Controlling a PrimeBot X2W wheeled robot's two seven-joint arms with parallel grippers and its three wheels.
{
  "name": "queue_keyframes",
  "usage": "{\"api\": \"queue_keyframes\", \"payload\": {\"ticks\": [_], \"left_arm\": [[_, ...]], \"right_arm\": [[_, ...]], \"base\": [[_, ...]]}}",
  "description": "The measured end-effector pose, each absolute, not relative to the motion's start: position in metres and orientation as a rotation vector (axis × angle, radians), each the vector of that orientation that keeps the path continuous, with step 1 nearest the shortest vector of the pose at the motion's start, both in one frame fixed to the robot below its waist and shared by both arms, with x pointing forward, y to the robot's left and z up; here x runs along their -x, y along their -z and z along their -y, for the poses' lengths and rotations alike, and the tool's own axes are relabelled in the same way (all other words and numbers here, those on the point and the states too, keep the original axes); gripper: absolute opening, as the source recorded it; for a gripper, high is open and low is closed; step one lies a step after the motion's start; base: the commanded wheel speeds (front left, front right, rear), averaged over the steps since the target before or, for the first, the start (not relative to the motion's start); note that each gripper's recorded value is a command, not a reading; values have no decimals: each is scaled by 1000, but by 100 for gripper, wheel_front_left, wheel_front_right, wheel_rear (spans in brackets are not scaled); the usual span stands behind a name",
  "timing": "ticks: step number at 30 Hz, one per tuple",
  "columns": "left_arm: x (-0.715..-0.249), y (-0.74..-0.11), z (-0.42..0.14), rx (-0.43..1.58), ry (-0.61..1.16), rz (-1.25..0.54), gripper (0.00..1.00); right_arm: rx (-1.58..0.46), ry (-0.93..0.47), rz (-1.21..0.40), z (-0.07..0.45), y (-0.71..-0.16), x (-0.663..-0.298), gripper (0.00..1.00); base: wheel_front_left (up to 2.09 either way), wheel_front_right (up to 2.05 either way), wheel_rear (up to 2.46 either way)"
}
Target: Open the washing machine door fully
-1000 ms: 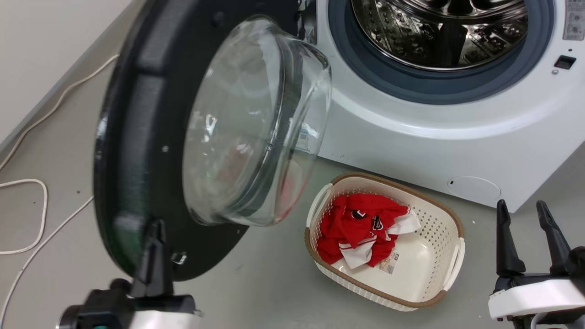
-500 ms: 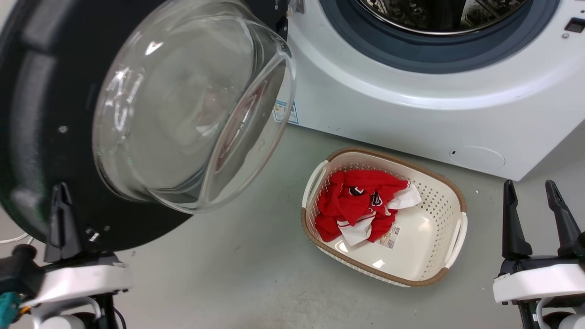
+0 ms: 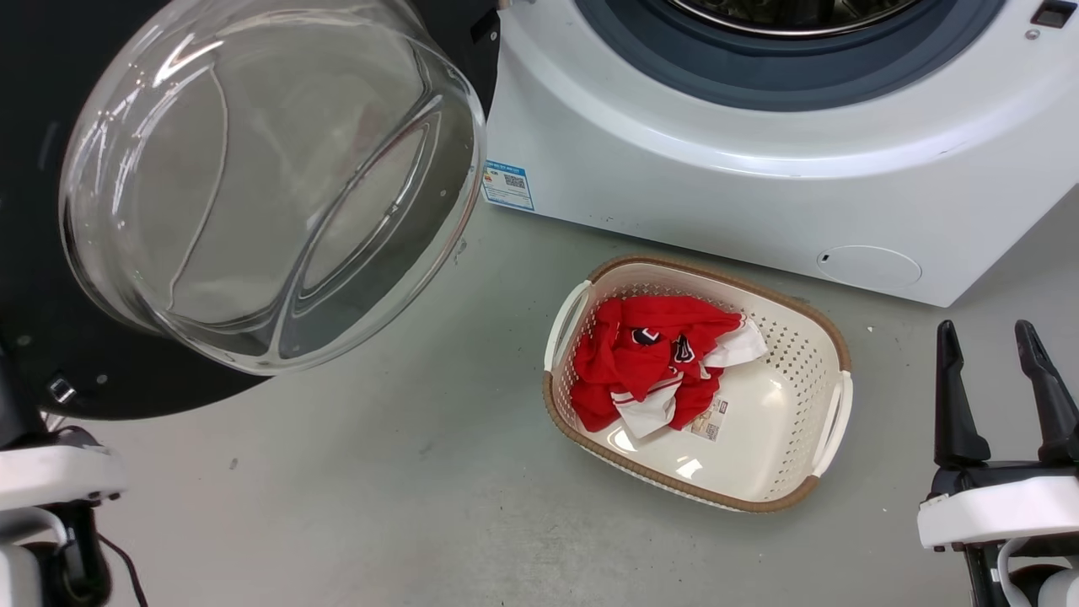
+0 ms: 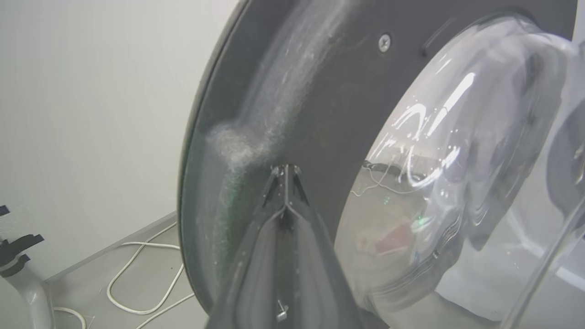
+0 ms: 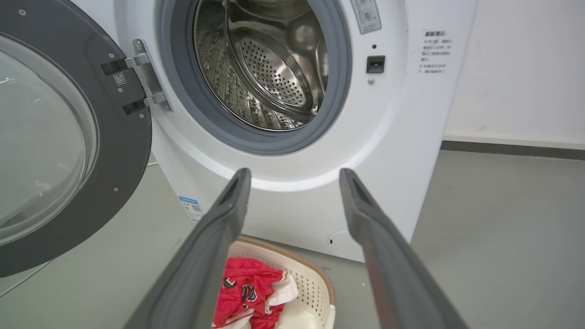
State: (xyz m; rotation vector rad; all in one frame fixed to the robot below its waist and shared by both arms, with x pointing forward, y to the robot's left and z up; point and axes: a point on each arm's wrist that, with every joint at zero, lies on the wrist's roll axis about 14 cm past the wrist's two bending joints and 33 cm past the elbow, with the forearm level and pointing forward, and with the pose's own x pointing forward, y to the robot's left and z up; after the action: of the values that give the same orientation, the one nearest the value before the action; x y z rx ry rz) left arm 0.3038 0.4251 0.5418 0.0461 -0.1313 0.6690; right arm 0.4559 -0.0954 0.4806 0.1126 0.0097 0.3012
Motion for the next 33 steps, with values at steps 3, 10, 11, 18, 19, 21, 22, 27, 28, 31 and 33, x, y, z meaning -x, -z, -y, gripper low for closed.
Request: {"api": "queue_keyframes", "payload": {"ticks": [3, 10, 11, 18, 19, 21, 22, 27, 28, 31, 33], "left_arm": [[-304, -544, -434, -47, -680, 134, 0], [-303, -549, -430, -67, -670, 148, 0], [-301, -548, -427, -76, -664, 144, 0], [-292, -541, -388, -95, -587, 133, 0], [-292, -539, -381, -91, -570, 131, 0], [-294, -535, -364, -92, -526, 124, 0], [-296, -534, -354, -87, -503, 122, 0], [-313, -527, -309, -52, -366, 116, 0], [-317, -526, -300, -47, -336, 116, 0], [-331, -521, -269, -25, -242, 111, 0], [-339, -517, -249, -3, -190, 103, 0]], "right_arm": [[-111, -299, -10, 96, -481, -456, 100], [-107, -292, 3, 100, -486, -452, 100], [-108, -291, 6, 100, -487, -450, 100], [-105, -281, 35, 104, -499, -438, 100], [-103, -280, 39, 105, -501, -436, 100], [-99, -276, 47, 106, -504, -432, 100], [-96, -272, 51, 107, -506, -430, 100], [-75, -245, 72, 118, -513, -423, 100], [-70, -241, 74, 120, -514, -422, 100], [-59, -216, 83, 129, -517, -418, 100], [-55, -198, 89, 135, -519, -415, 100]], "base": [[0, 0, 0], [0, 0, 0], [0, 0, 0], [0, 0, 0], [0, 0, 0], [0, 0, 0], [0, 0, 0], [0, 0, 0], [0, 0, 0], [0, 0, 0], [0, 0, 0]]}}
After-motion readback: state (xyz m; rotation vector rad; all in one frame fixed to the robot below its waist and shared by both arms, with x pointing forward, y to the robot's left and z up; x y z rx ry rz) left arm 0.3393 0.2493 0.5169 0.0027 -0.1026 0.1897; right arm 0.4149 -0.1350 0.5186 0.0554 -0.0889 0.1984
